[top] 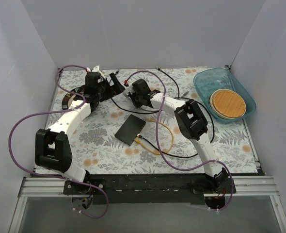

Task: Insert the plug into the switch port

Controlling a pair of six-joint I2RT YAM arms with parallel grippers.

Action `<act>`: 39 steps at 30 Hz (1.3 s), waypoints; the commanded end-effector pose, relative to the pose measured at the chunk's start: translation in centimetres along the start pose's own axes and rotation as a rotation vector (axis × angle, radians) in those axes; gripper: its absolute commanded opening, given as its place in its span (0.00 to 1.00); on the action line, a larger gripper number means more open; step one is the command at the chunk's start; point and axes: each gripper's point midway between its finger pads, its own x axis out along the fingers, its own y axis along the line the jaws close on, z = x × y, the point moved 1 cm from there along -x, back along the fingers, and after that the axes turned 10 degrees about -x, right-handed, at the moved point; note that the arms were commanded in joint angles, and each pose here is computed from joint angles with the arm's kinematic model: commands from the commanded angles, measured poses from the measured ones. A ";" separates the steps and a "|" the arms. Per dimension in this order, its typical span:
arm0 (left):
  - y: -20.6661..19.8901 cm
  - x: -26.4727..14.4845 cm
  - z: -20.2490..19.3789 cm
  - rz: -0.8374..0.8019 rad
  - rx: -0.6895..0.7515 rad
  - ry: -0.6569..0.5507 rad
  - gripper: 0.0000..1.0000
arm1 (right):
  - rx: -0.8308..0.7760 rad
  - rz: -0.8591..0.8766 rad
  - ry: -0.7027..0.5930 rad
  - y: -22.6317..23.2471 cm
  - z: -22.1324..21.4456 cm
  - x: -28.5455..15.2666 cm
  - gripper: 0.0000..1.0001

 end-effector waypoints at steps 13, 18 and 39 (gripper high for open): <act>-0.9 -2.0 0.9 -0.044 -0.005 -0.035 0.98 | 0.072 -0.314 -0.549 -11.0 14.3 -24.7 0.01; -1.3 -2.5 0.9 -0.064 -0.010 -0.038 0.98 | 0.055 -0.481 -0.837 -12.0 16.1 -39.9 0.01; -4.6 -3.0 -4.2 -0.425 0.063 0.178 0.98 | -0.006 0.415 -0.323 4.7 -4.0 -25.7 0.01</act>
